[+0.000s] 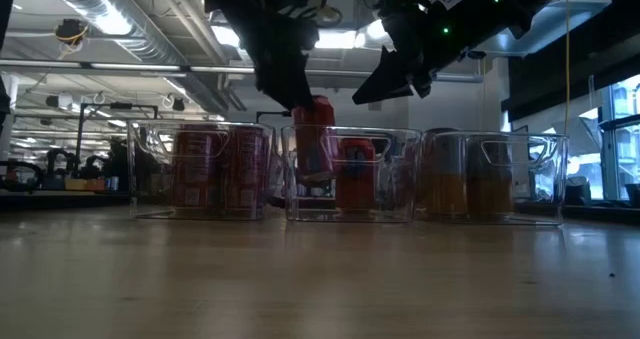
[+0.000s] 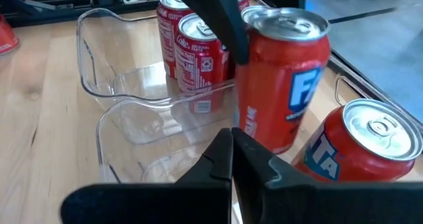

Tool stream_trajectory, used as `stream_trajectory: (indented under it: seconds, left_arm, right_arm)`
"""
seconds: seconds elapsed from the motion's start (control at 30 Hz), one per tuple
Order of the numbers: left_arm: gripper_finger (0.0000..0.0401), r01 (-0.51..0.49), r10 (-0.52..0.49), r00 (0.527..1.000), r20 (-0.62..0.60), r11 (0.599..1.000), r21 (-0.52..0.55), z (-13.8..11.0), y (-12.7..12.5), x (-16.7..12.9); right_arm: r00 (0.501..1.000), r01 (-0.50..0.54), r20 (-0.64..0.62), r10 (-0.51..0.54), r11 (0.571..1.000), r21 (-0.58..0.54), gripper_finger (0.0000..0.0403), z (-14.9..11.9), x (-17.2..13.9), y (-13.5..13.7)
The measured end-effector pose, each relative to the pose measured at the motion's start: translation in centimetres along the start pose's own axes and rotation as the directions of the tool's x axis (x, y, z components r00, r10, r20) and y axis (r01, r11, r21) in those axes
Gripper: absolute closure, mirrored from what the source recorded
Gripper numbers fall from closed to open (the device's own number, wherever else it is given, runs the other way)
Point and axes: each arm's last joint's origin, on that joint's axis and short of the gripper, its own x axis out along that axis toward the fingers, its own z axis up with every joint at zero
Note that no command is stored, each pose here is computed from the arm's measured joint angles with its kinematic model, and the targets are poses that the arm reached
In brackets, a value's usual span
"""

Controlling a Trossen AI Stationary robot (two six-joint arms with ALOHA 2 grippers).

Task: Sort soda cans
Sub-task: Put the top orange soda can into the middle transparent bin

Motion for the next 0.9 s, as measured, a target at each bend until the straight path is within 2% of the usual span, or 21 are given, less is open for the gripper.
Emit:
stream_trajectory:
  seconds: [0.33, 0.63, 0.9]
  left_arm:
    - [0.0150, -0.085, 0.085, 0.994, -0.072, 0.996, 0.009, -0.6, 0.3, 2.9]
    - [0.0150, -0.120, 0.117, 0.991, -0.067, 0.992, -0.029, -0.6, 1.6, 3.8]
    - [0.0137, -0.117, 0.115, 0.988, -0.105, 0.993, -0.008, -1.1, 1.6, 5.0]
  right_arm:
    - [1.000, 0.001, -0.004, -0.001, 1.000, 0.006, 0.0398, 0.0, 0.0, 0.0]
    - [1.000, 0.002, -0.015, -0.002, 1.000, 0.003, 0.0398, -0.2, 0.1, 0.0]
    - [1.000, 0.003, -0.026, -0.003, 1.000, -0.001, 0.0398, -0.3, 0.1, 0.0]
